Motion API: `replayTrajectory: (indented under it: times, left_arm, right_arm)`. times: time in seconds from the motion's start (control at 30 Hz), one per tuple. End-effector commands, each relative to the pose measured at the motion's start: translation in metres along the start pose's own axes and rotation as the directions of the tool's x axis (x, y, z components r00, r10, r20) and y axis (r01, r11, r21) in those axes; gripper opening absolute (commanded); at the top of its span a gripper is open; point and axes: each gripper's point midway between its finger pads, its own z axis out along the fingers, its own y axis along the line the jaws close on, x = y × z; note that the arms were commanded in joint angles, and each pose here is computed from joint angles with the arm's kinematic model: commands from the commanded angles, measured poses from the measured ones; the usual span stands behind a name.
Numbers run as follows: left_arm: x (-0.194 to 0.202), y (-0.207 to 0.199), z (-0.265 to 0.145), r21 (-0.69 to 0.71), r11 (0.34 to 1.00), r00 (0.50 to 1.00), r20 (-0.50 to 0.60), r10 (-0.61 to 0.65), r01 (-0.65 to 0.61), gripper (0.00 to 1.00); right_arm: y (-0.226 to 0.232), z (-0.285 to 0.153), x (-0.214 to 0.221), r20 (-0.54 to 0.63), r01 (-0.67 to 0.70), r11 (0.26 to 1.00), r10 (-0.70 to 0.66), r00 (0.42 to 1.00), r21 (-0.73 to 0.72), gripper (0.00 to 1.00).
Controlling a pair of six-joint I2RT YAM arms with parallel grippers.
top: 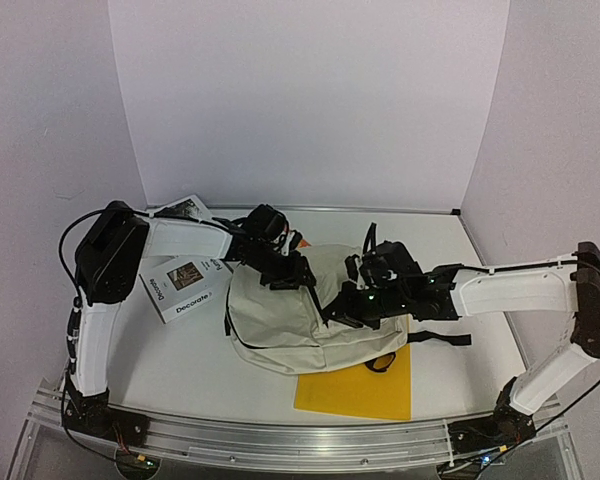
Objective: Pack the student bag
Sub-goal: Zip the student bag at the center of the board.
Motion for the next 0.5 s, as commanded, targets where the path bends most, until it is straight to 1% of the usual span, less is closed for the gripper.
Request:
replayTrajectory:
  times: [0.0,0.07,0.23,0.3,0.47]
  left_arm:
    - [0.026,-0.035,-0.017,0.009,0.998,0.997,-0.032,0.066,-0.066,0.53]
    - [0.034,-0.038,-0.019,0.003,0.999,0.998,-0.042,0.05,-0.05,0.52]
    - [0.057,-0.038,-0.023,-0.005,1.0,0.997,-0.074,0.004,-0.004,0.44]
    - [0.068,-0.045,-0.023,0.001,1.0,0.996,-0.09,0.003,-0.003,0.42]
    - [0.079,-0.055,-0.021,0.01,1.0,0.995,-0.103,0.003,-0.002,0.39]
  right_arm:
    - [0.014,-0.006,-0.014,0.052,0.008,1.0,-0.008,0.999,-0.012,0.0]
    - [0.013,-0.006,-0.014,0.055,0.004,1.0,-0.003,0.998,-0.01,0.0]
    - [0.013,-0.011,-0.018,0.082,0.004,1.0,-0.003,0.997,-0.008,0.0]
    - [0.014,-0.012,-0.02,0.09,0.006,1.0,-0.005,0.996,-0.007,0.0]
    - [0.014,-0.013,-0.021,0.099,0.006,1.0,-0.005,0.995,-0.005,0.0]
